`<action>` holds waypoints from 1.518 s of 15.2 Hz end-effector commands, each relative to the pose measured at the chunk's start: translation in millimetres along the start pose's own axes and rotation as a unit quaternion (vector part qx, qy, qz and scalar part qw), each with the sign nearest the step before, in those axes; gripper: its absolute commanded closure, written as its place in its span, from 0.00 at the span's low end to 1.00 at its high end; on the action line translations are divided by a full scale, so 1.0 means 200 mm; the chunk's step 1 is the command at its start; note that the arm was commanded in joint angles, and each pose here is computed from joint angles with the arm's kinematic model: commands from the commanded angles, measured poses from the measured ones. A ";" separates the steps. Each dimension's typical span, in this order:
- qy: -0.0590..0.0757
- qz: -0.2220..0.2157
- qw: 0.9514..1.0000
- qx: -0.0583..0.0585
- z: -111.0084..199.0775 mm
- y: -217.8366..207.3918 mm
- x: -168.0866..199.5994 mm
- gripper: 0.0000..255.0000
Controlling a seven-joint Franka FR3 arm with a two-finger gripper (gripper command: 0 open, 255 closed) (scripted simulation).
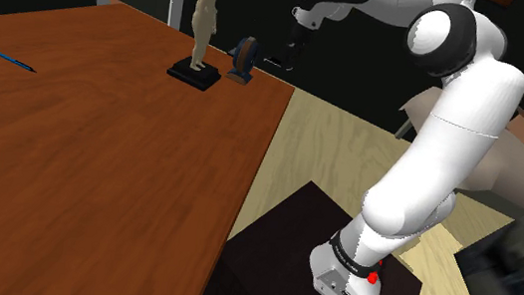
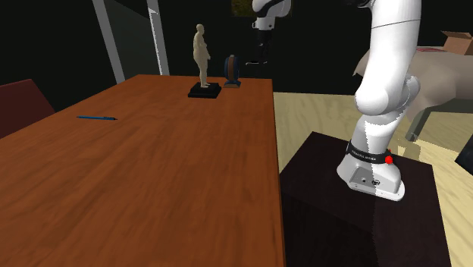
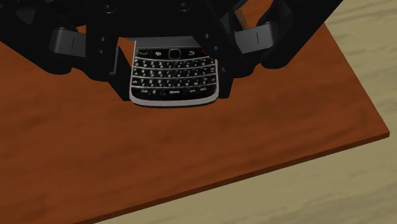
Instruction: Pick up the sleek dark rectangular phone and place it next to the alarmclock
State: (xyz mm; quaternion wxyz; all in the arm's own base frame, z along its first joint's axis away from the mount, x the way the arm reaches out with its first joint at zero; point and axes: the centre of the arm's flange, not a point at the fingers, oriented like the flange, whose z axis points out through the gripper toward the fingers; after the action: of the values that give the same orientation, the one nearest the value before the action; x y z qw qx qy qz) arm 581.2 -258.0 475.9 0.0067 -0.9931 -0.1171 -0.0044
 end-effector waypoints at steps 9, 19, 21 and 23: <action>0.000 0.000 1.000 0.000 0.27 0.00 -0.01 1.00; 0.000 0.000 1.000 0.000 0.53 0.00 -0.01 1.00; 0.000 0.000 1.000 0.000 0.58 0.00 -0.01 1.00; 0.000 0.000 1.000 0.000 0.64 0.00 -0.01 1.00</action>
State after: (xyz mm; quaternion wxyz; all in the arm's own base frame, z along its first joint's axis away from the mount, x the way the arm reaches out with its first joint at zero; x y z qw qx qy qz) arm 579.9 -257.1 353.9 0.0068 -0.9931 -0.1171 -0.0043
